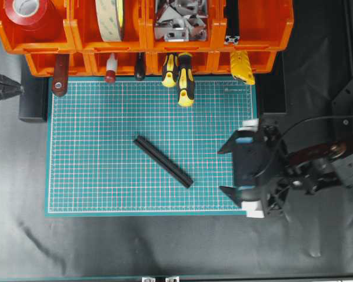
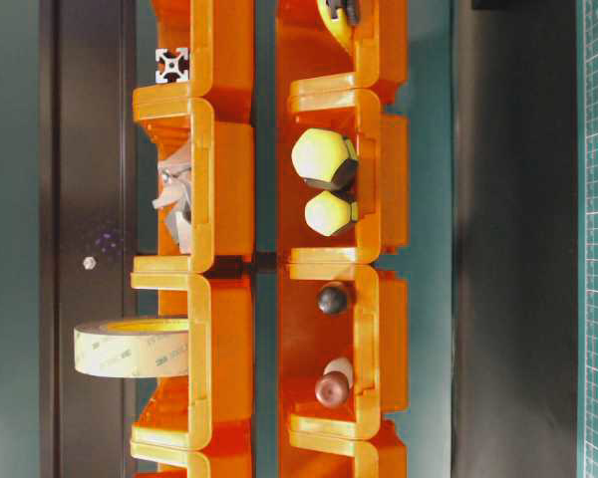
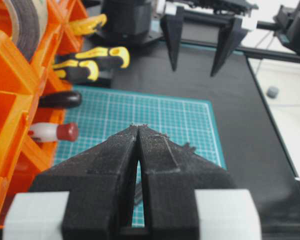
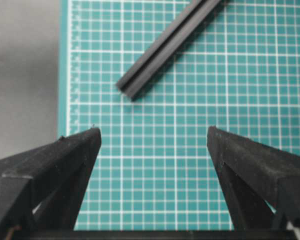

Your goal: Pick frame from container rack with right arm.

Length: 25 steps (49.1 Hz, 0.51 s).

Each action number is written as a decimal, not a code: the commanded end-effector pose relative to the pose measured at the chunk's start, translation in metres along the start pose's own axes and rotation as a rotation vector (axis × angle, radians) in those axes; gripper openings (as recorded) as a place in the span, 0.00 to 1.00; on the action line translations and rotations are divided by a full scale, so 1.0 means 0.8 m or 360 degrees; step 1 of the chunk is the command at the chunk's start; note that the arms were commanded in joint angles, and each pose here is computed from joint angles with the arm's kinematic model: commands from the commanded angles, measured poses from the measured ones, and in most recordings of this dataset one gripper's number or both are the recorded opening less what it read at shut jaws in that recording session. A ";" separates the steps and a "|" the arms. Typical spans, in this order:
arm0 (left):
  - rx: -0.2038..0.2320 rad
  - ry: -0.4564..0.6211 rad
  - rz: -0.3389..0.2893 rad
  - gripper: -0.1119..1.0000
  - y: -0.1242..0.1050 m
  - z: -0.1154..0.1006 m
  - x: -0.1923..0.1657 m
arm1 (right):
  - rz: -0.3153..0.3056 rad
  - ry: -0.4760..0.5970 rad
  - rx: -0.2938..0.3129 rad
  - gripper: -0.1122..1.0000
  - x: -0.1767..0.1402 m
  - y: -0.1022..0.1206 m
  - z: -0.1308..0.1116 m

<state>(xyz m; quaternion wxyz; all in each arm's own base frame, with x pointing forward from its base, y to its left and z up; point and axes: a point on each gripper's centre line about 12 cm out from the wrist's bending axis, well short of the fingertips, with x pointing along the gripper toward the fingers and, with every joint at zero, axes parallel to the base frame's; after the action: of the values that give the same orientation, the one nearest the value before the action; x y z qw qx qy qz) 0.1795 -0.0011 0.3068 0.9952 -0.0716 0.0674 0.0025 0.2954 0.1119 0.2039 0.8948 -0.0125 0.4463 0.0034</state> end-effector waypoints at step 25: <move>0.0006 -0.0020 -0.0052 0.10 -0.008 0.009 0.003 | 0.0231 -0.0407 0.0209 0.84 -0.080 -0.026 0.000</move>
<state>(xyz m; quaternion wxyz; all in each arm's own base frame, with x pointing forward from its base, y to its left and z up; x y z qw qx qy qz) 0.1799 -0.0053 0.3063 0.9950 -0.0708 0.0697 -0.0088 0.2627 0.0954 0.2403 0.9317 0.0681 0.3553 0.0339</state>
